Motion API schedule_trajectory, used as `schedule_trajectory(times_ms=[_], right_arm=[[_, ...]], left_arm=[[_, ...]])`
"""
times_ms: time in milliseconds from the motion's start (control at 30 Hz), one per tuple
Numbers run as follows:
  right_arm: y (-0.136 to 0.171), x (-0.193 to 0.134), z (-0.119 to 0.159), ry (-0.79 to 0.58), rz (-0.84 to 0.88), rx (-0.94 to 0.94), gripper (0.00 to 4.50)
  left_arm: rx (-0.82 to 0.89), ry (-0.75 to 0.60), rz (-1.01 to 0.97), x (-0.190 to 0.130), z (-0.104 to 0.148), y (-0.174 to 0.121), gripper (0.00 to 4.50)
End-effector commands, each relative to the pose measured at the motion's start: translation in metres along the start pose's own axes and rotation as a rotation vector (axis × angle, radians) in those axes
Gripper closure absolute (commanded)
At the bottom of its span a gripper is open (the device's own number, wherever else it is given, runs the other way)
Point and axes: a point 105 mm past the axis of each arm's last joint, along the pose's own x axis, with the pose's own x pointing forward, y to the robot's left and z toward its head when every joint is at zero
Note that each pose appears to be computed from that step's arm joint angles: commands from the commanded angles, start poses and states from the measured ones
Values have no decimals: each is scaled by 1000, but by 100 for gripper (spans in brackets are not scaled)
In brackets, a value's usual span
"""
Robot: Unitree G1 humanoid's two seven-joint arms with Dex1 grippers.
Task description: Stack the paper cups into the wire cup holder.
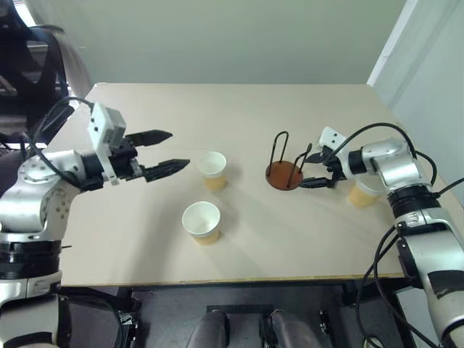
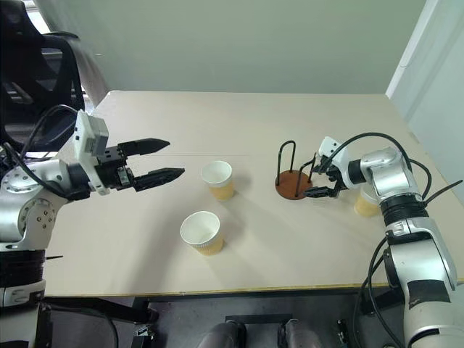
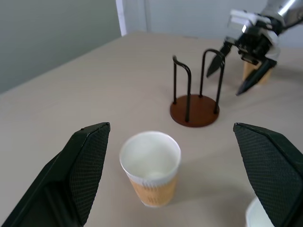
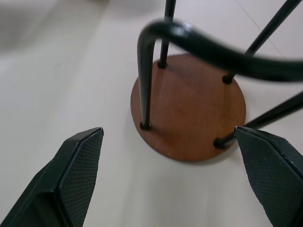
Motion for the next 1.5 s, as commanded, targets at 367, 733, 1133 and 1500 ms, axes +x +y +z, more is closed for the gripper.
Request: schedule_trajectory(times_ms=[367, 733, 1133, 1500], right_arm=[[18, -4, 30, -94, 65, 57, 0], [25, 15, 36, -122, 53, 78, 0], [11, 24, 27, -75, -12, 77, 160], [4, 32, 26, -54, -6, 40, 445]], left_arm=[[5, -51, -47, -11, 28, -4, 3], [14, -49, -53, -11, 29, -2, 3], [21, -41, -37, -16, 33, 0, 0], [24, -36, -19, -22, 35, 1, 0]])
